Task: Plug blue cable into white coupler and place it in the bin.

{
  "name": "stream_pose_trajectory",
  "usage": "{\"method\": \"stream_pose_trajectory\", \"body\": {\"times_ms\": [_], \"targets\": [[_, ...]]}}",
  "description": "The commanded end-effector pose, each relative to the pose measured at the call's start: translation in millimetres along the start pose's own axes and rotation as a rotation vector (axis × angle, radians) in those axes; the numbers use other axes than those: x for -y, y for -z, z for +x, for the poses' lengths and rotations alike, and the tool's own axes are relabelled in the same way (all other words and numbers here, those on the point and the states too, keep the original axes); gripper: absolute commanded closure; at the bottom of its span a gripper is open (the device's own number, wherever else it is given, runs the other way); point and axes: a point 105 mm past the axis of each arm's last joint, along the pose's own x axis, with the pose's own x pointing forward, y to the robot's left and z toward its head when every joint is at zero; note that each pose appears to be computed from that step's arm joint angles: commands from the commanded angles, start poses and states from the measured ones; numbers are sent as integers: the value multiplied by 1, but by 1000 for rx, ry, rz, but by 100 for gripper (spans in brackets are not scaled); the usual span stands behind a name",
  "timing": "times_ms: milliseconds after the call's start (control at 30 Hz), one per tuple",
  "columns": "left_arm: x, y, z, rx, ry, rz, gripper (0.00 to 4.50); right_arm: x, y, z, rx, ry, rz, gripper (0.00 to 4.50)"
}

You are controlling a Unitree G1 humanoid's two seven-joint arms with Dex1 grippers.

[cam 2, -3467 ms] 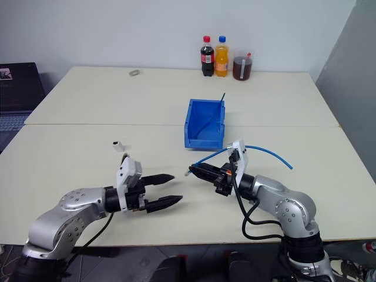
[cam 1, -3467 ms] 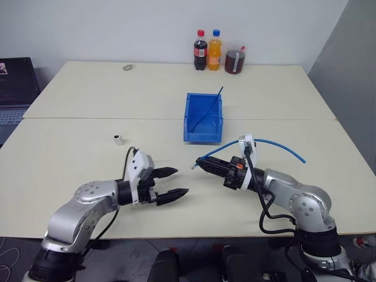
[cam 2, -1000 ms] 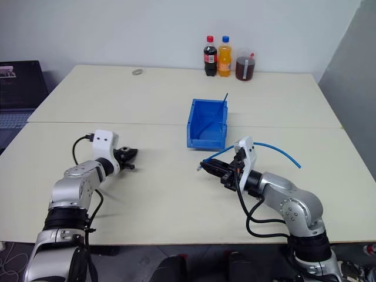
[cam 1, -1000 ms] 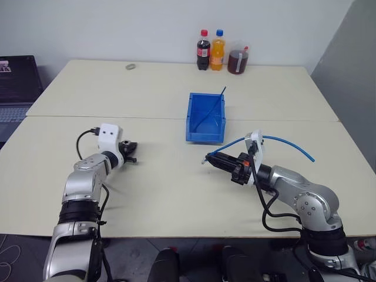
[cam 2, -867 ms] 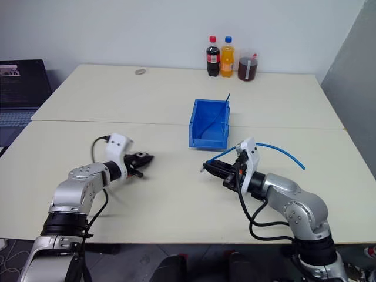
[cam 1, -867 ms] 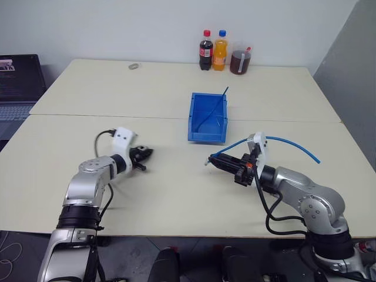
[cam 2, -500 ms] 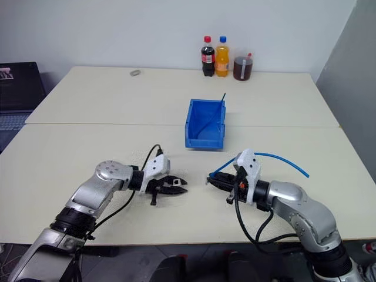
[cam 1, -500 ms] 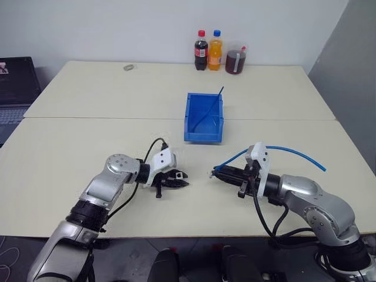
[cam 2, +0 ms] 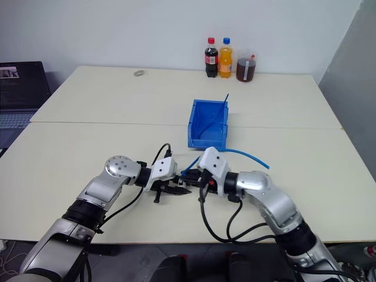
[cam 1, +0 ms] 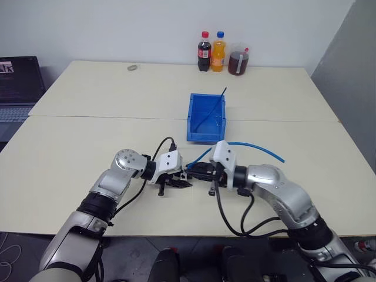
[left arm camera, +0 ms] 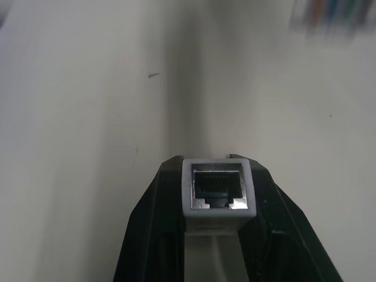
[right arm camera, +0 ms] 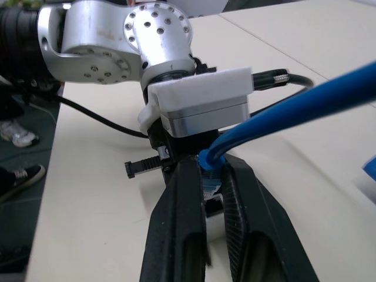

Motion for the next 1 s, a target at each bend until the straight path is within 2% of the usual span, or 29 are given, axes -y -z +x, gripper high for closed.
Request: {"method": "stream_pose_trajectory", "body": {"times_ms": [33, 567, 1000], "targets": [[11, 11, 5, -36, 60, -32, 369, 2, -6, 7, 18, -19, -80, 438], [10, 14, 3, -47, 60, -40, 369, -1, 17, 15, -92, -87, -170, 438], [12, 15, 1, -66, 79, -18, 369, 1, 21, 24, -142, -199, -212, 439]]}}
